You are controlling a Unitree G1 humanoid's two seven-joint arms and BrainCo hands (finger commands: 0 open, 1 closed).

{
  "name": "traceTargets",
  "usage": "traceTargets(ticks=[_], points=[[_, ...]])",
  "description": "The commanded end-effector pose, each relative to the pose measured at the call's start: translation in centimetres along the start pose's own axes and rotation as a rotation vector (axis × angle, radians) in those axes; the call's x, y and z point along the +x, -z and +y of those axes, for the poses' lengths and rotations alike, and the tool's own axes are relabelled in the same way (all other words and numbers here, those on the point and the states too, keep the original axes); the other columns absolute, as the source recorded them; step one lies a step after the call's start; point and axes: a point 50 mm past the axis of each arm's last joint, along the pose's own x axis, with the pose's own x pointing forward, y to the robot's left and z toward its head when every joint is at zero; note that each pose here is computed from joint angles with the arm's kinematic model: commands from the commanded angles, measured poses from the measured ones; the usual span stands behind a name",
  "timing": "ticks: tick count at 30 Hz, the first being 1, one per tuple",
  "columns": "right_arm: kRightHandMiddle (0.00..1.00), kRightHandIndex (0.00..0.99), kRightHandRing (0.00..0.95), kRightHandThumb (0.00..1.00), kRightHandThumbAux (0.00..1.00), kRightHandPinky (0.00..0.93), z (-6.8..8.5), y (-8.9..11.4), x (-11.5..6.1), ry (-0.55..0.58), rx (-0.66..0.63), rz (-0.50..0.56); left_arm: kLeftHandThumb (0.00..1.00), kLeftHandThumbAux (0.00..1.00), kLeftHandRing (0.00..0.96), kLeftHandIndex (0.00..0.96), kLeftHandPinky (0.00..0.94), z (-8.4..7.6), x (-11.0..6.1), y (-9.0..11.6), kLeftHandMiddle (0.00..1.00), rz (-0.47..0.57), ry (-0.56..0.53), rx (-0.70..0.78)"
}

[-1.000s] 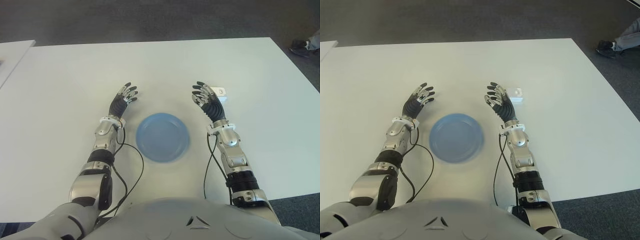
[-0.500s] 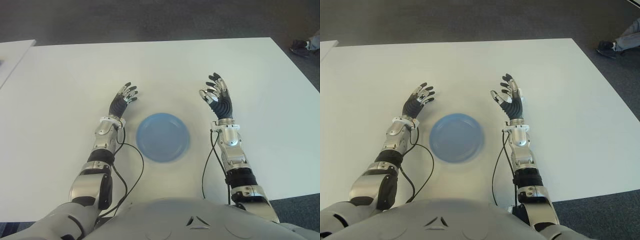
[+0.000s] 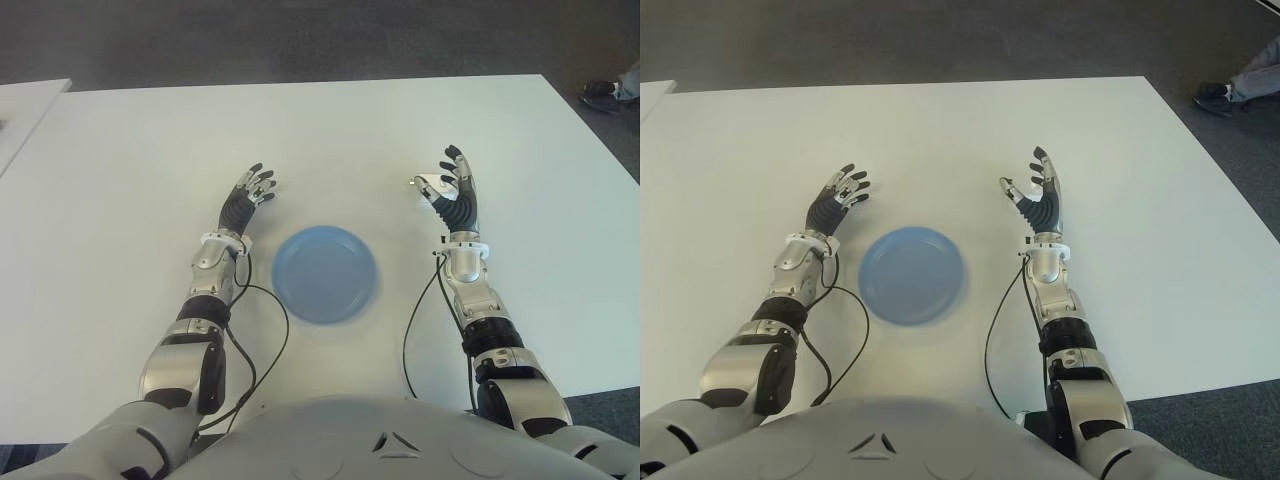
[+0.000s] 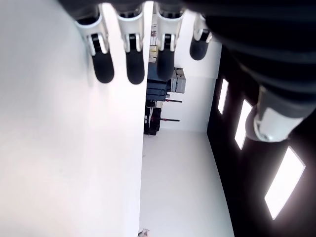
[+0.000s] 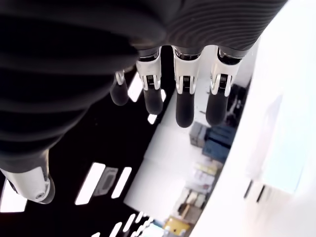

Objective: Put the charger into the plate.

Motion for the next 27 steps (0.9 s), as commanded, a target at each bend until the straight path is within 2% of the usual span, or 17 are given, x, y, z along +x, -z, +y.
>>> traceTargets(ticks=[1, 4, 8, 11, 15, 21, 27], points=[[0.104, 0.028, 0.142, 0.467, 0.500, 0.194, -0.2, 0.4, 0.6, -0.001, -0.065, 0.002, 0.000, 0.488, 0.171, 0.059, 0.196, -0.3, -0.5, 1.6, 0.158, 0.080, 0.017, -0.020], [0.081, 0.012, 0.113, 0.441, 0.471, 0.159, -0.4, 0.7, 1.1, -0.002, -0.115, 0.007, 0.000, 0.486, 0.171, 0.059, 0.196, -0.4, -0.5, 1.6, 0.158, 0.081, 0.019, -0.020], [0.044, 0.002, 0.070, 0.397, 0.425, 0.114, -0.4, 0.7, 3.3, -0.037, -0.276, 0.007, 0.000, 0.484, 0.172, 0.061, 0.197, -0.4, -0.5, 1.7, 0.158, 0.083, 0.024, -0.022], [0.015, 0.000, 0.032, 0.370, 0.383, 0.067, -0.2, 0.8, 3.6, -0.061, -0.372, -0.015, 0.000, 0.484, 0.173, 0.063, 0.198, -0.4, -0.5, 1.8, 0.159, 0.082, 0.027, -0.023], [0.003, 0.000, 0.006, 0.366, 0.305, 0.015, 0.0, 1.3, 4.3, -0.131, -0.517, 0.015, 0.000, 0.485, 0.173, 0.067, 0.199, -0.5, -0.6, 1.8, 0.159, 0.081, 0.033, -0.022], [0.000, 0.000, 0.000, 0.351, 0.202, 0.001, 0.4, 1.8, 5.2, -0.189, -0.645, 0.089, 0.000, 0.486, 0.170, 0.073, 0.197, -0.6, -0.6, 1.8, 0.156, 0.079, 0.036, -0.023], [0.000, 0.000, 0.000, 0.343, 0.147, 0.000, 0.9, 1.6, 6.0, -0.209, -0.731, 0.124, 0.000, 0.486, 0.167, 0.070, 0.197, -0.7, -0.5, 1.9, 0.152, 0.077, 0.041, -0.025]])
